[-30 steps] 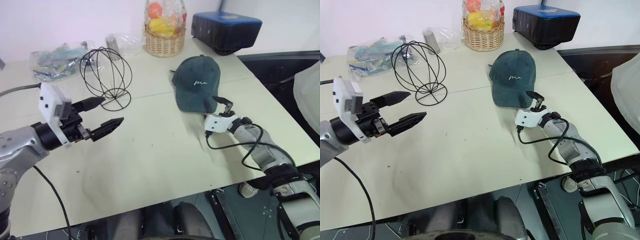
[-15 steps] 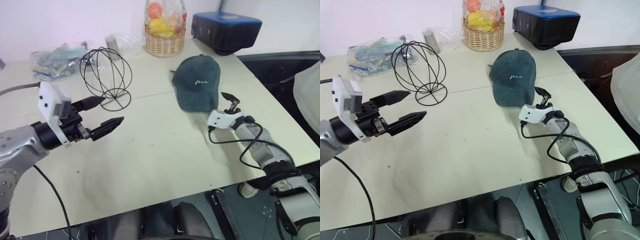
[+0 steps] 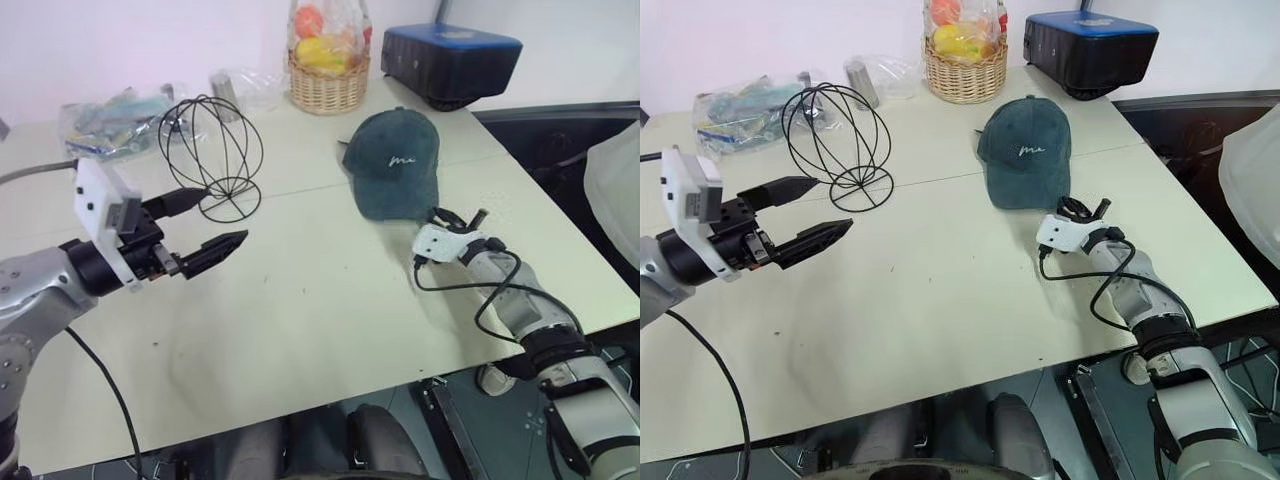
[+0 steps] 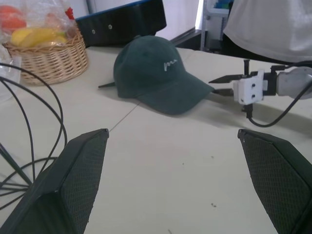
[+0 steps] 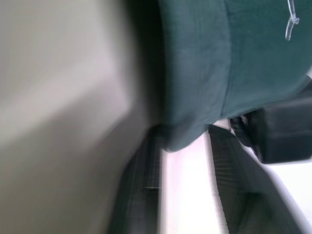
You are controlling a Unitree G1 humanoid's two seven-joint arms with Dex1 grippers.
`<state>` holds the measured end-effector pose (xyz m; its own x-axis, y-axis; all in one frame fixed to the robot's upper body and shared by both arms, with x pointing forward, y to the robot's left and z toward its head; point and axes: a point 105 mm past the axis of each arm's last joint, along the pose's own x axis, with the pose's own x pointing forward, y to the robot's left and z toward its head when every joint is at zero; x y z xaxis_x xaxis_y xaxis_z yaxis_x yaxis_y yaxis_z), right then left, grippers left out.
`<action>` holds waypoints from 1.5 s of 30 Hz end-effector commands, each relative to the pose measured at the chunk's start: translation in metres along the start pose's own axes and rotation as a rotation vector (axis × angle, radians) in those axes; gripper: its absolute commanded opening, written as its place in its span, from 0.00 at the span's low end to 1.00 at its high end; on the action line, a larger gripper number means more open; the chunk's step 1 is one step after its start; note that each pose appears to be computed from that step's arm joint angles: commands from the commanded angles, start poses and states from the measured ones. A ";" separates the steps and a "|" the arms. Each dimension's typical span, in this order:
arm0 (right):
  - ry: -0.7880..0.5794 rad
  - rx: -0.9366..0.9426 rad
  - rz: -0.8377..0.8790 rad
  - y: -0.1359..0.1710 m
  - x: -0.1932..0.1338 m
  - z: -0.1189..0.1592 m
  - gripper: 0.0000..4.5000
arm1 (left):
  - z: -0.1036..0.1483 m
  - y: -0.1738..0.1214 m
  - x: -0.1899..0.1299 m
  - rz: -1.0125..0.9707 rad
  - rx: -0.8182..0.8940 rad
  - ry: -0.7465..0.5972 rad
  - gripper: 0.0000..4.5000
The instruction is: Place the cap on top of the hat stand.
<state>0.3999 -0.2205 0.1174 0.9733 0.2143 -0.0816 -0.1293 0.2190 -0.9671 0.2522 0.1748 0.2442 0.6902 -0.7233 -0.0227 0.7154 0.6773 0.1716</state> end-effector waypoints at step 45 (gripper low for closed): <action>-0.576 0.292 -0.579 -0.140 -0.033 0.158 0.01 | -0.033 0.060 -0.024 0.270 -0.051 -0.028 1.00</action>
<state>0.3676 -0.1199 0.2713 0.7282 0.3996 0.5567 0.2137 0.6394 -0.7386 0.2830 0.2301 0.2104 0.8353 -0.5498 -0.0015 0.5484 0.8328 0.0756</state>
